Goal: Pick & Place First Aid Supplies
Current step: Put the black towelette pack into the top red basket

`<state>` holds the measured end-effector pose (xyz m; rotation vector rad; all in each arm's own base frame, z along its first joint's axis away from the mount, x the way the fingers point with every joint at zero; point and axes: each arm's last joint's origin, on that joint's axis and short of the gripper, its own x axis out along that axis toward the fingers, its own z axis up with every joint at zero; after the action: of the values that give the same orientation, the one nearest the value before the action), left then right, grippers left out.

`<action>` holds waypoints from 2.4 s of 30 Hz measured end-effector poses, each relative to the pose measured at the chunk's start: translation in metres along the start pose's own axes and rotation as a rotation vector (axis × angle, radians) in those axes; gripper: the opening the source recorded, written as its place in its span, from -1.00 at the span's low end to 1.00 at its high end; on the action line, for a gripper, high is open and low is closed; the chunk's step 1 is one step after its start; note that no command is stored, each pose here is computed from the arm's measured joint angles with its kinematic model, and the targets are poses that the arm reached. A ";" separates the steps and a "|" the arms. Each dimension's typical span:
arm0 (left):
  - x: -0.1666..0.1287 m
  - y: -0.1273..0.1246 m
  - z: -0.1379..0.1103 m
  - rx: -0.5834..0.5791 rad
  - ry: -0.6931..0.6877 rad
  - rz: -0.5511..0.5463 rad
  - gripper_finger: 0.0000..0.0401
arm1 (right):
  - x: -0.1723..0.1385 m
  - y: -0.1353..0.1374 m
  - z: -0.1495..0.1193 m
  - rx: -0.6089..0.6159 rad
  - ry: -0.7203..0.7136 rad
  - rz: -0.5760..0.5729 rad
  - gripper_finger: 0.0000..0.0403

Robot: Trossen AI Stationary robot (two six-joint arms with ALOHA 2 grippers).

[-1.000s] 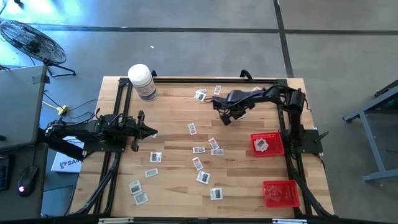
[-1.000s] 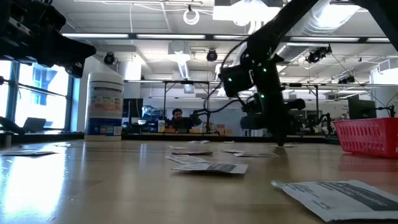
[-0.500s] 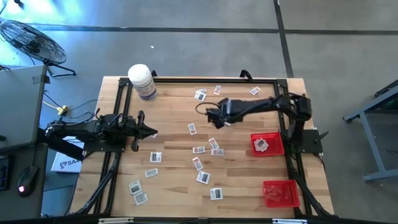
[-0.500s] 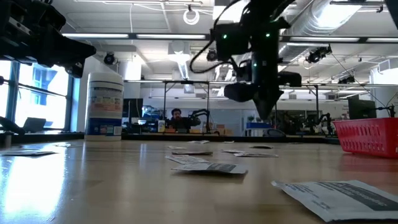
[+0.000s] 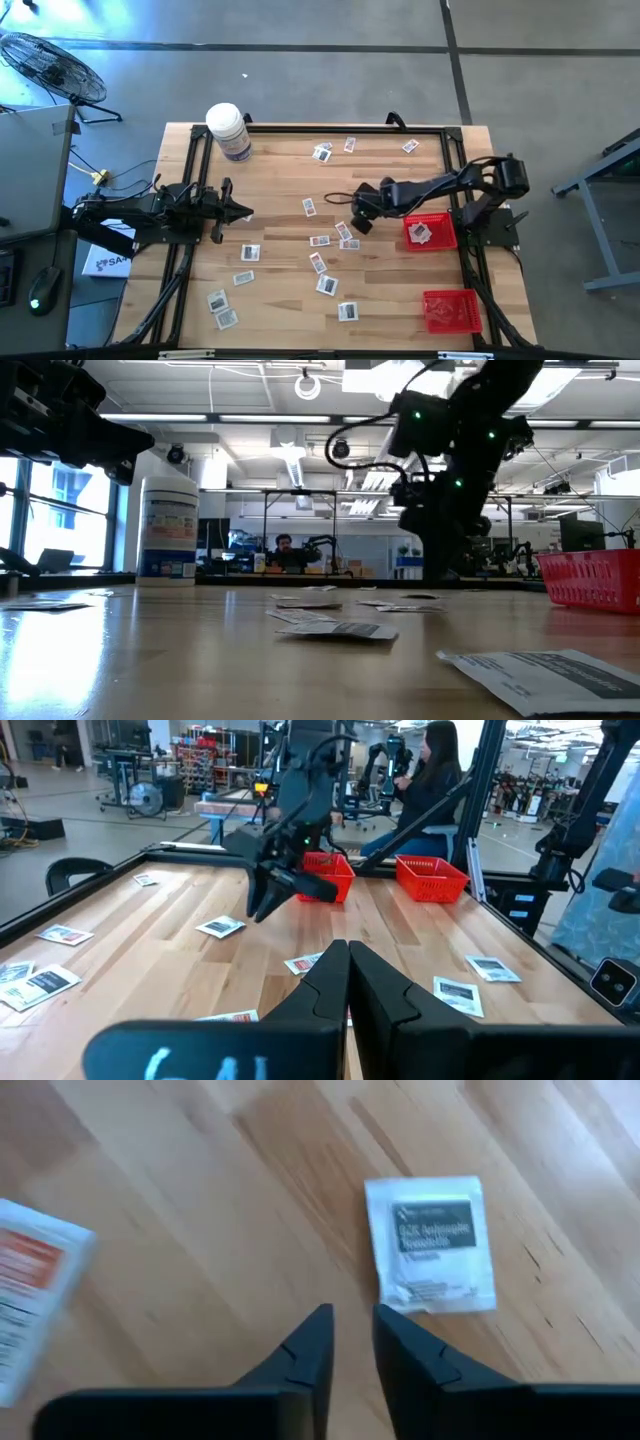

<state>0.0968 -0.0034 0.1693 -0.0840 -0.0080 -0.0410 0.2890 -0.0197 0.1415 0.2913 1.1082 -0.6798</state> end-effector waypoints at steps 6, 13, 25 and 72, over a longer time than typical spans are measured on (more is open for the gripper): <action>0.000 0.000 0.000 0.000 0.000 0.000 -1.00 | 0.004 -0.003 -0.004 -0.061 0.002 -0.015 -0.43; 0.000 0.000 0.000 0.000 0.000 0.000 -1.00 | 0.011 -0.009 0.000 -0.165 0.010 -0.024 -0.45; 0.000 0.000 0.000 0.000 0.000 0.000 -1.00 | 0.033 -0.019 0.008 -0.146 0.060 0.016 -0.62; 0.000 0.000 0.000 0.000 0.000 0.000 -1.00 | 0.006 -0.029 0.021 -0.279 0.028 0.125 -0.56</action>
<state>0.0968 -0.0034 0.1694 -0.0838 -0.0084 -0.0409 0.2876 -0.0548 0.1486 0.1302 1.1856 -0.4050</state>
